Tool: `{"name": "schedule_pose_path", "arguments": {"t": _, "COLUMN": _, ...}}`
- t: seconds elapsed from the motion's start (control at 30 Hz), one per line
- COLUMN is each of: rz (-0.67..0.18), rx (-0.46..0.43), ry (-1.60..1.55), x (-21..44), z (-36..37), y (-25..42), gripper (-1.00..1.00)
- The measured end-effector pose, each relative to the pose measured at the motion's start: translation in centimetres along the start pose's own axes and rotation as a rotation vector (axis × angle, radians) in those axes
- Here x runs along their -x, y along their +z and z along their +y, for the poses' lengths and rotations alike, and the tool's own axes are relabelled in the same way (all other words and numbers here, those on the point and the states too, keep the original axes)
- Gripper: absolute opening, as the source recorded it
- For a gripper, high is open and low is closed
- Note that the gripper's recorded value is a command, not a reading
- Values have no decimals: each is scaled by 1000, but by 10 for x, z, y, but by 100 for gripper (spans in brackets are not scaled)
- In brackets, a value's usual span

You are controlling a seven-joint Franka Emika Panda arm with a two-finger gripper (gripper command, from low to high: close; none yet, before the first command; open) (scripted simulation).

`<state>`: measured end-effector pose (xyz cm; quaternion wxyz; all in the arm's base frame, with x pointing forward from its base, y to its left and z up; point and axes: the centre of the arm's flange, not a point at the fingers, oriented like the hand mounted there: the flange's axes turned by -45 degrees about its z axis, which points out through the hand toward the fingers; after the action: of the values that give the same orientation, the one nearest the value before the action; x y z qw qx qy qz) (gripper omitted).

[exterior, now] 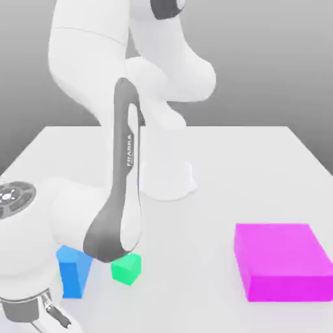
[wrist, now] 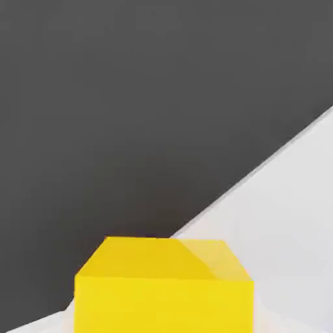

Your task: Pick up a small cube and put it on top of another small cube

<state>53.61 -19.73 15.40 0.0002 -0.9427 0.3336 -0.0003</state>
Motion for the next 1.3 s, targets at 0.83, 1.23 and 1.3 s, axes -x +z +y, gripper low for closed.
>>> {"name": "schedule_pose_path", "arguments": {"t": 0.83, "rz": -2, "rx": -9, "ry": 685, "x": 206, "z": 23, "y": -84, "gripper": -100}}
{"name": "schedule_pose_path", "arguments": {"t": 1.23, "rz": 5, "rx": 0, "ry": 702, "x": 209, "z": 26, "y": -24, "gripper": -100}}
{"name": "schedule_pose_path", "arguments": {"t": 1.3, "rz": 3, "rx": 0, "ry": 701, "x": 210, "z": 26, "y": -19, "gripper": 100}}
